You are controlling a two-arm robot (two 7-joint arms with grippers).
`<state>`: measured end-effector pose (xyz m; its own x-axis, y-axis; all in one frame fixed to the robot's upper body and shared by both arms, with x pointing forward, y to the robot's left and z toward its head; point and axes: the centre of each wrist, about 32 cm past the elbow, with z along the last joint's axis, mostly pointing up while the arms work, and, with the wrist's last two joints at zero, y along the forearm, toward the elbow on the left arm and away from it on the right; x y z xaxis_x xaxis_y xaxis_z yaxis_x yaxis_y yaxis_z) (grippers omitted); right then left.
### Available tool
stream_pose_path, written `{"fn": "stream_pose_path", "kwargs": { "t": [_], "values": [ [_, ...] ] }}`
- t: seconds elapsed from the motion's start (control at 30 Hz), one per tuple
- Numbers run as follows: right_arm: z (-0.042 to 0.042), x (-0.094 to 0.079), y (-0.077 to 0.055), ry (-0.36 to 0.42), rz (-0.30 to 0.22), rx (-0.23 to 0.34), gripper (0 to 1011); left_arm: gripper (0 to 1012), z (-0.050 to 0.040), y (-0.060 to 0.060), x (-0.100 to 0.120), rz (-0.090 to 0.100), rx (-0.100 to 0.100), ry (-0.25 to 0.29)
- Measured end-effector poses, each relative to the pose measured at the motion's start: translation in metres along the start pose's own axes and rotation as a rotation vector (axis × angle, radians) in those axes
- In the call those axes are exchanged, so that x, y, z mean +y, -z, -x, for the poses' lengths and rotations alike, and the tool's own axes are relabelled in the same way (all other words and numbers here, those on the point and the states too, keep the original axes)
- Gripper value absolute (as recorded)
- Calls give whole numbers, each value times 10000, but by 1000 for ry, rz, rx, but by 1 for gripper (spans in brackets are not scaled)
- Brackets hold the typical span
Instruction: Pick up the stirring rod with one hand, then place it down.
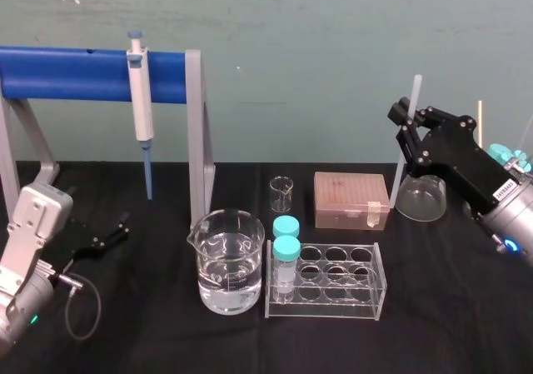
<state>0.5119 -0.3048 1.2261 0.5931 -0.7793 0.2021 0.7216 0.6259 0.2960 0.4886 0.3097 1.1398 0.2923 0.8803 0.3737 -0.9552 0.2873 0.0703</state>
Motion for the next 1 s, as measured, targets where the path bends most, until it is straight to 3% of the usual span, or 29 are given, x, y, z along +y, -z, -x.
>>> {"fn": "stream_pose_path", "kwargs": {
  "t": [1.0],
  "values": [
    [9, -2, 40, -1, 16, 6, 72, 1000, 0, 0, 0, 0, 0, 0]
  ]
}}
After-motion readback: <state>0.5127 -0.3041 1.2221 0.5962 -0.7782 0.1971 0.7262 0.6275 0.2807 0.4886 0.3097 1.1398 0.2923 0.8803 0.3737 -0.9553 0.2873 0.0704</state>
